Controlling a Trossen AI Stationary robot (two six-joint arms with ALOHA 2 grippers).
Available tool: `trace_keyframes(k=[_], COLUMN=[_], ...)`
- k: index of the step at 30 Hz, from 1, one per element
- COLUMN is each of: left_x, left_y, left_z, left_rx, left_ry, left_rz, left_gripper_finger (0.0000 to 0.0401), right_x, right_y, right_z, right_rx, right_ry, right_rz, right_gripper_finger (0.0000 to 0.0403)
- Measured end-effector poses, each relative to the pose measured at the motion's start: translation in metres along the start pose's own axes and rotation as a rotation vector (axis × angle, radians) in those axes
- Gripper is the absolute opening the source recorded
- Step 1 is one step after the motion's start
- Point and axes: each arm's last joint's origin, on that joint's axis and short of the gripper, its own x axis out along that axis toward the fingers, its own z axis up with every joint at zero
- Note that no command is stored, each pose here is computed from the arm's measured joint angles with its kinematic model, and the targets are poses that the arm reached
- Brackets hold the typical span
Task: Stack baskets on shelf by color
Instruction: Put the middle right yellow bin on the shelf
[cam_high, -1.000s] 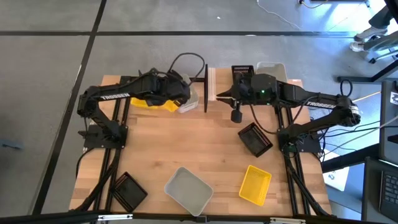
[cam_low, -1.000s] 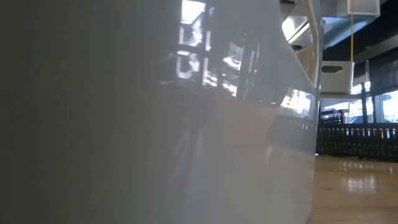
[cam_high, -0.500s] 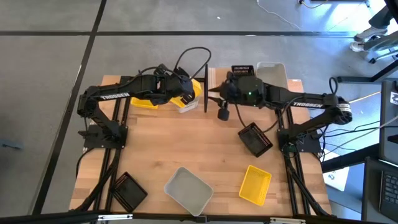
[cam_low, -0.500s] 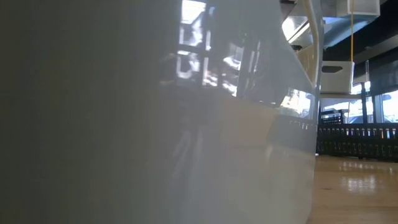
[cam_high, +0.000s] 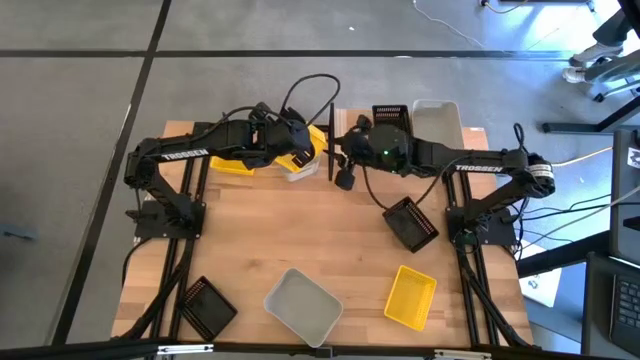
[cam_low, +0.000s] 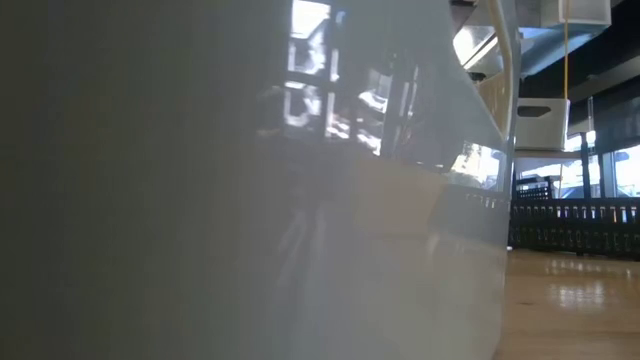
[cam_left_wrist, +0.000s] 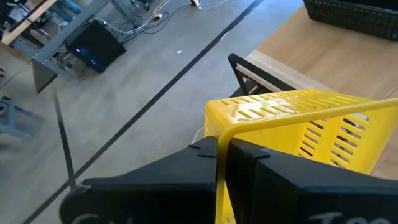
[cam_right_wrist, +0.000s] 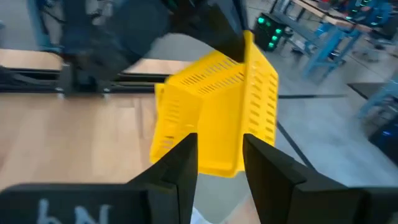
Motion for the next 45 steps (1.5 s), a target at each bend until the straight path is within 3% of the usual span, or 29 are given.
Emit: trace_keyframes(k=[24, 28, 34, 45], left_x=[-0.007, -0.007, -0.007, -0.005], left_y=[-0.007, -0.007, -0.008, -0.006], left_z=[-0.001, -0.001, -0.001, 0.000], left_rx=[0.008, 0.007, 0.006, -0.028], left_ry=[0.000, 0.001, 0.002, 0.001], left_rz=[-0.070, -0.070, -0.073, -0.071], left_gripper_finger=[0.0000, 0.0000, 0.0000, 0.0017], right_x=[0.031, 0.032, 0.032, 0.032], right_y=[0.009, 0.009, 0.008, 0.007], right_z=[-0.020, -0.020, -0.019, -0.018], right_rx=[-0.071, -0.071, -0.067, -0.061], right_ry=[0.088, 0.090, 0.083, 0.074], right_rz=[-0.057, -0.080, -0.097, -0.131], right_gripper_finger=[0.0124, 0.0095, 0.0012, 0.0006])
